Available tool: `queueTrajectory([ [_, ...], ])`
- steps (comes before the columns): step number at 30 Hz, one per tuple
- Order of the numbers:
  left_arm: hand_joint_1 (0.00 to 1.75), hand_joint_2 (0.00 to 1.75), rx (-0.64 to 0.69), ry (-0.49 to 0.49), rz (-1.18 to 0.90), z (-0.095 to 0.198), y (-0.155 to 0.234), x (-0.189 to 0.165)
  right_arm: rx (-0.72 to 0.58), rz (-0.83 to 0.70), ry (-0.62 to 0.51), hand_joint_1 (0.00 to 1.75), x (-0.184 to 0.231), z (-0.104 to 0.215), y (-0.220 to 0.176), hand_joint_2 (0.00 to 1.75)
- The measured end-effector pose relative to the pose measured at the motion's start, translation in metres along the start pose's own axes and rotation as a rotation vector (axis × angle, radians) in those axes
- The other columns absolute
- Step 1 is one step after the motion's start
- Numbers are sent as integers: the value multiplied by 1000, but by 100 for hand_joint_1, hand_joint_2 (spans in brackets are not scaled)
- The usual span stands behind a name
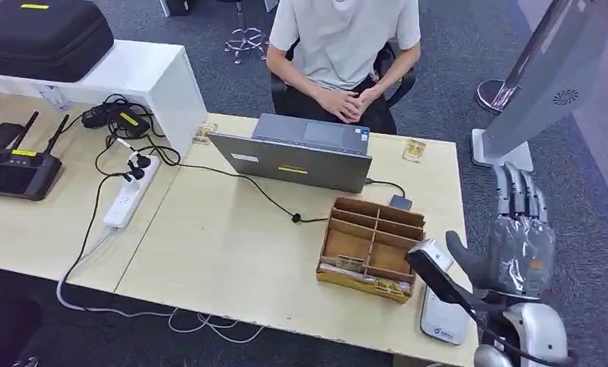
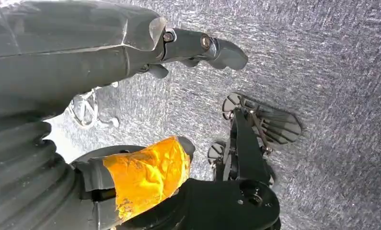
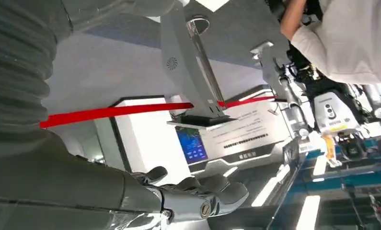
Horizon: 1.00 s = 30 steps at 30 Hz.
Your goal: Pass the card to the sensor for recognition and then transmit it.
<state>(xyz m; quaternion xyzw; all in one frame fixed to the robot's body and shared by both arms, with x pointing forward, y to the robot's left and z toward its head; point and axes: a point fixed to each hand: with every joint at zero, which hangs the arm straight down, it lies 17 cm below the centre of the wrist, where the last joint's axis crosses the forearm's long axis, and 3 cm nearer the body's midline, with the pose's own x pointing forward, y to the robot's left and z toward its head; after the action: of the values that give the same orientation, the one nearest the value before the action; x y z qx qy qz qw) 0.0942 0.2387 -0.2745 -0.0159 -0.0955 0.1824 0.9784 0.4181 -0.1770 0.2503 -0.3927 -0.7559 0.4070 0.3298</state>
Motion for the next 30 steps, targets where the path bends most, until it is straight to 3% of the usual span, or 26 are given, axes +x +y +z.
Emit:
queueTrajectory([
  [7,0,175,1,2,18,0,-1,-1,-6,4,-28,0,8,10,-6,175],
  [13,0,175,12,8,62,0,1,-3,32,25,-46,0,19,62,3,175],
  [19,0,175,14,9,74,0,1,-3,136,11,-58,0,27,98,31,175],
  [30,0,175,7,7,52,0,0,-3,323,-77,-108,0,62,127,102,175],
])
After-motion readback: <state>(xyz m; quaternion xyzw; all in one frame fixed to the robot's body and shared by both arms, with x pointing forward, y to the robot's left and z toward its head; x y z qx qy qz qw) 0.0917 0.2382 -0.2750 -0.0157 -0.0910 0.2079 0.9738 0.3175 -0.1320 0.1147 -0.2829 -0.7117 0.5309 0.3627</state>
